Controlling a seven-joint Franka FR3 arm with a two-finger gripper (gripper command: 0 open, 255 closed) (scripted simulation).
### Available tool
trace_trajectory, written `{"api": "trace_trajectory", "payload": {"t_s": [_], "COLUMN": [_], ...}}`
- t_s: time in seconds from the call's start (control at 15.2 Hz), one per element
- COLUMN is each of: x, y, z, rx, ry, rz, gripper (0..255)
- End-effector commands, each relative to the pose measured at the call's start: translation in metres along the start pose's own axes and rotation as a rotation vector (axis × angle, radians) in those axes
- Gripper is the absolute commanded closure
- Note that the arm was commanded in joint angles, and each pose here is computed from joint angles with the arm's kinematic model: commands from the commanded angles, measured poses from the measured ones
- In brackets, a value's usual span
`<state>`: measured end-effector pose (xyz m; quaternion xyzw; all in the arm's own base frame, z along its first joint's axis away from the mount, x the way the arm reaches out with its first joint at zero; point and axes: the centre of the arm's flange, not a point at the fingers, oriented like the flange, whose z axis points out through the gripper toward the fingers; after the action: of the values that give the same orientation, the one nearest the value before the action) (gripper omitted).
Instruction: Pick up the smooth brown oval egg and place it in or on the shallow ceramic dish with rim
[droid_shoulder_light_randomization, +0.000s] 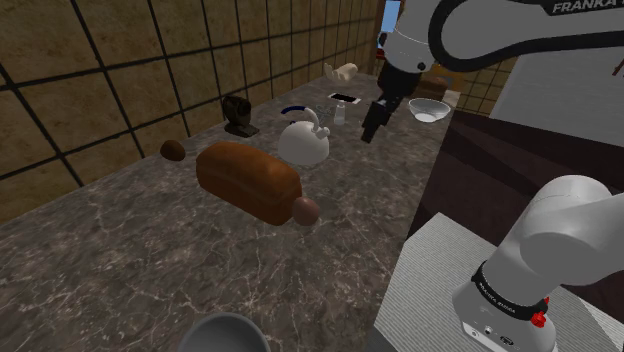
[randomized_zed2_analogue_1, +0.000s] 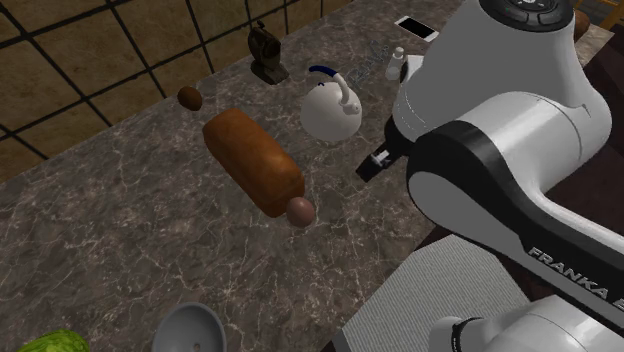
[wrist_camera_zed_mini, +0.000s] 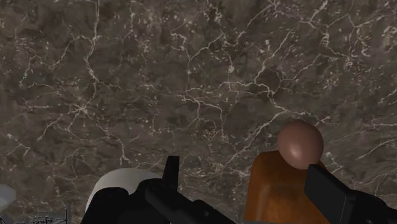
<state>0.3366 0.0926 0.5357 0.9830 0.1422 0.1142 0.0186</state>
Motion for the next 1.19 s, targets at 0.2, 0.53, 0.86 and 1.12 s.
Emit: {"api": "trace_trajectory", "payload": {"t_s": [0.2, 0.53, 0.86, 1.12], "x": [0.005, 0.013, 0.022, 0.028], "y": [-0.036, -0.073, -0.112, -0.135], "z": [0.049, 0.099, 0.148, 0.181], "rx": [0.022, 0.043, 0.065, 0.078], "ry": [0.053, 0.104, 0.154, 0.183], "rz": [-0.03, -0.059, -0.089, -0.107], "gripper": [0, 0, 0, 0]}}
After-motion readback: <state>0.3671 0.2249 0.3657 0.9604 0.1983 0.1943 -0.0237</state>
